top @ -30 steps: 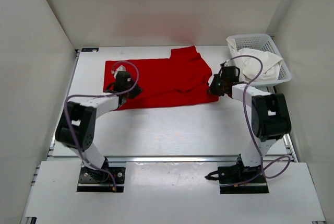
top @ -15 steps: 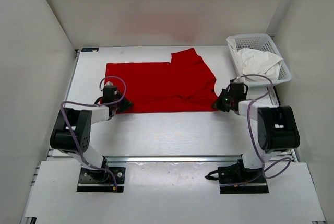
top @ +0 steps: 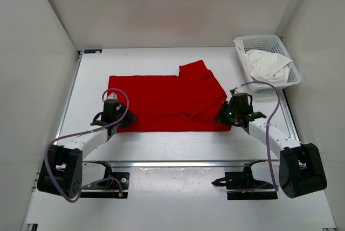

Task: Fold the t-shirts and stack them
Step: Fold the flattened tshirt in 1/3 of the way

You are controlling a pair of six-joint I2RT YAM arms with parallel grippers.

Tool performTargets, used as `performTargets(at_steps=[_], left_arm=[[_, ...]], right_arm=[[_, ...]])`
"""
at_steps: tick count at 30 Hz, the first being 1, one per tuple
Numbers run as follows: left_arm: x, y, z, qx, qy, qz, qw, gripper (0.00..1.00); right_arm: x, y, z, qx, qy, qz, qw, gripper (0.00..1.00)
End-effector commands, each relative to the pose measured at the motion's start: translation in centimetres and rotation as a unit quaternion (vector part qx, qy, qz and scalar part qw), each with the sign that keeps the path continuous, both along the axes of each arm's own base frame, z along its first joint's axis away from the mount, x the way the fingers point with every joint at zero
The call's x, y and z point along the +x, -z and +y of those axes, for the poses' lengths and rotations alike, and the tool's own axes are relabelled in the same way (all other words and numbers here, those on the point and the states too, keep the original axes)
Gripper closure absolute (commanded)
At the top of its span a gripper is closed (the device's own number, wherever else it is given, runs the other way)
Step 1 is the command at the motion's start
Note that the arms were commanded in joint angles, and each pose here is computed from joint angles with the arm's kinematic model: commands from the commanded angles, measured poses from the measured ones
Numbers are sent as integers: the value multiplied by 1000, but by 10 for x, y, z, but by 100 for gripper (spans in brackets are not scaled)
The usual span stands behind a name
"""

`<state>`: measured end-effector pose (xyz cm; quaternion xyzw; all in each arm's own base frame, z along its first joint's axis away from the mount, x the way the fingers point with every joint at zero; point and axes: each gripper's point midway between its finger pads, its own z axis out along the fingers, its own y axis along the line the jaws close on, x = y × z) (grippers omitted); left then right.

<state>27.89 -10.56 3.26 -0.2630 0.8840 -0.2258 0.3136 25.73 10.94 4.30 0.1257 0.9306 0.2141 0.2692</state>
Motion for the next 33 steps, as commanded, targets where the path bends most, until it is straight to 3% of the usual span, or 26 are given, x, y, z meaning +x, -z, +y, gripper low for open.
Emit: performTargets(at_steps=[1,7,15,25,29,33], left_arm=[[20,-40,-8,20,18,-55,998,63],[11,-41,-39,6,65,-70,995,63],[5,-33,-40,-2,66,-71,995,63],[5,-30,-53,-3,83,-70,994,63],[3,-23,-50,-7,79,-61,995,63],[5,-25,-48,-6,76,-64,995,63]], right_arm=[[25,-46,38,6,-59,-75,995,85],[57,-44,94,38,-114,-90,989,75],[65,-11,107,30,-115,-47,992,64],[70,4,116,26,-120,-27,992,62],[79,8,112,32,-114,-26,993,63],[97,-3,118,36,-115,-45,992,83]])
